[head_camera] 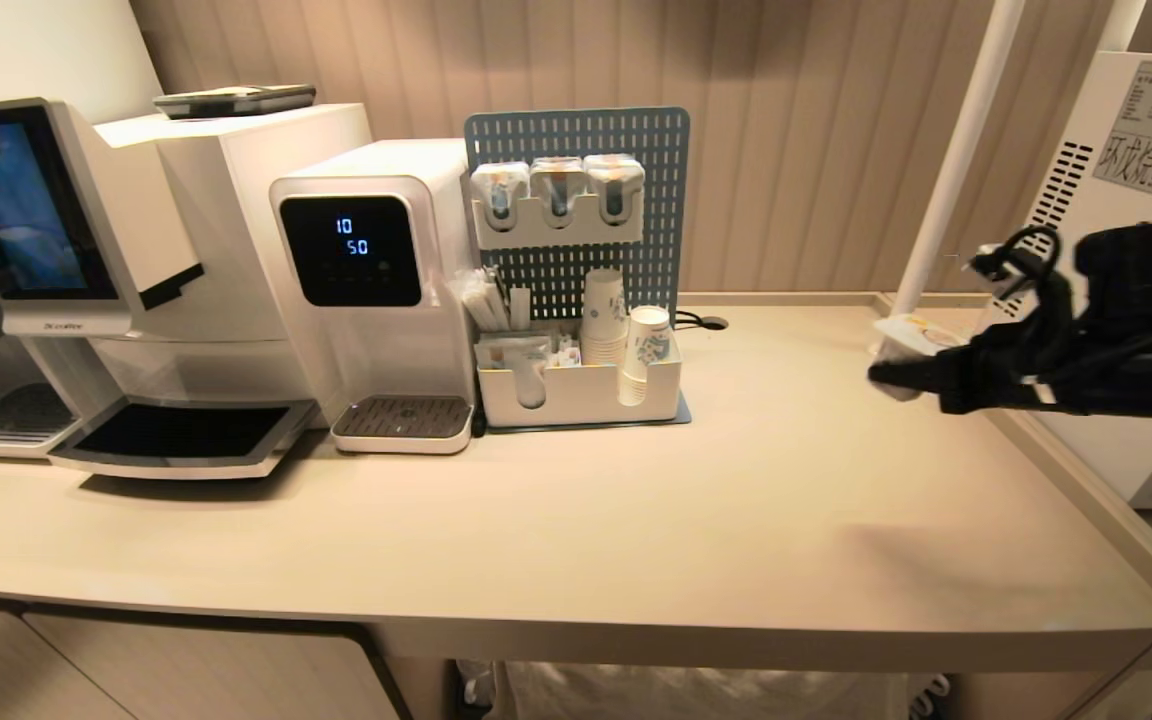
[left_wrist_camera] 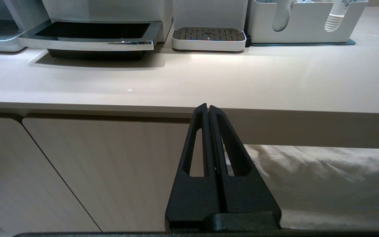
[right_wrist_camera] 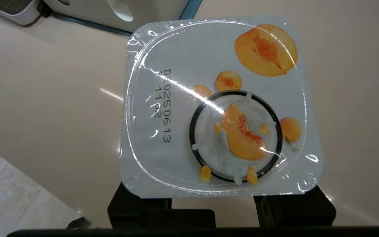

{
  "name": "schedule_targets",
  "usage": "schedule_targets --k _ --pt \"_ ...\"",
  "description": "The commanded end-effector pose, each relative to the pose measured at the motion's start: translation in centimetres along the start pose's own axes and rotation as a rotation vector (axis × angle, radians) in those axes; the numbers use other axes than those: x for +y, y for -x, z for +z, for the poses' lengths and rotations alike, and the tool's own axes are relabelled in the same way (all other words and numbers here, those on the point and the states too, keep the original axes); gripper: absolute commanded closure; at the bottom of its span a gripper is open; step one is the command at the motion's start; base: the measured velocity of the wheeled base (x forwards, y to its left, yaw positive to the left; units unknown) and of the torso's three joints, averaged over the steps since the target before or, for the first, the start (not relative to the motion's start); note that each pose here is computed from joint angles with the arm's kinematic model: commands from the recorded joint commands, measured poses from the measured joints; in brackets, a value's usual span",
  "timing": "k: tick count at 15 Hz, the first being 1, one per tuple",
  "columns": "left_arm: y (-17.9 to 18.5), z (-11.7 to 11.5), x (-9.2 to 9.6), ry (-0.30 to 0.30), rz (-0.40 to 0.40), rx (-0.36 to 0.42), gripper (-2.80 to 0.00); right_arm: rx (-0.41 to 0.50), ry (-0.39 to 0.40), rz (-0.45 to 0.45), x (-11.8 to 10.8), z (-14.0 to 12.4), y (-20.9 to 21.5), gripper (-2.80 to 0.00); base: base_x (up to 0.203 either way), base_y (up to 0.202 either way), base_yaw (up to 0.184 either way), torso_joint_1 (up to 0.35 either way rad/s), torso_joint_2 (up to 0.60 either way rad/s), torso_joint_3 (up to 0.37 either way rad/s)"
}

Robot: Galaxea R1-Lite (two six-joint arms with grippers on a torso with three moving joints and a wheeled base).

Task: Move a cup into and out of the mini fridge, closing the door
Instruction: Put the yoghurt in the freezer

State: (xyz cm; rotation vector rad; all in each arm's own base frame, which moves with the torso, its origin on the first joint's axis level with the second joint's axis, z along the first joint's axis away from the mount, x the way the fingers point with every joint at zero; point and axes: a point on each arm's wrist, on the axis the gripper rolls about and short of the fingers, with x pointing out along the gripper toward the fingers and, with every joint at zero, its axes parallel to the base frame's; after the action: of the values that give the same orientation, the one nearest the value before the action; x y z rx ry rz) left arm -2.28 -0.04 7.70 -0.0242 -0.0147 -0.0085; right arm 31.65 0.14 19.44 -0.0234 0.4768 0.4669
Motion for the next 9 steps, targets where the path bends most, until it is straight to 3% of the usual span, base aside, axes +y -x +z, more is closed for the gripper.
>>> schedule_targets --k 1,5,9 --pt "0.0 0.0 0.0 0.0 -0.001 0.001 0.0 -0.177 0.076 -0.047 4.5 0.0 10.5 0.0 0.0 0.0 0.0 0.0 0.0 0.0" --pt "0.0 0.0 0.0 0.0 0.001 0.001 0.0 -0.289 0.127 -0.029 10.5 -5.6 19.9 0.0 0.0 0.0 0.0 0.0 0.0 0.0" --pt "0.0 0.0 0.0 0.0 -0.001 0.001 0.0 -0.355 0.166 0.032 15.6 -13.2 25.7 0.0 0.0 0.0 0.0 0.0 0.0 0.0"
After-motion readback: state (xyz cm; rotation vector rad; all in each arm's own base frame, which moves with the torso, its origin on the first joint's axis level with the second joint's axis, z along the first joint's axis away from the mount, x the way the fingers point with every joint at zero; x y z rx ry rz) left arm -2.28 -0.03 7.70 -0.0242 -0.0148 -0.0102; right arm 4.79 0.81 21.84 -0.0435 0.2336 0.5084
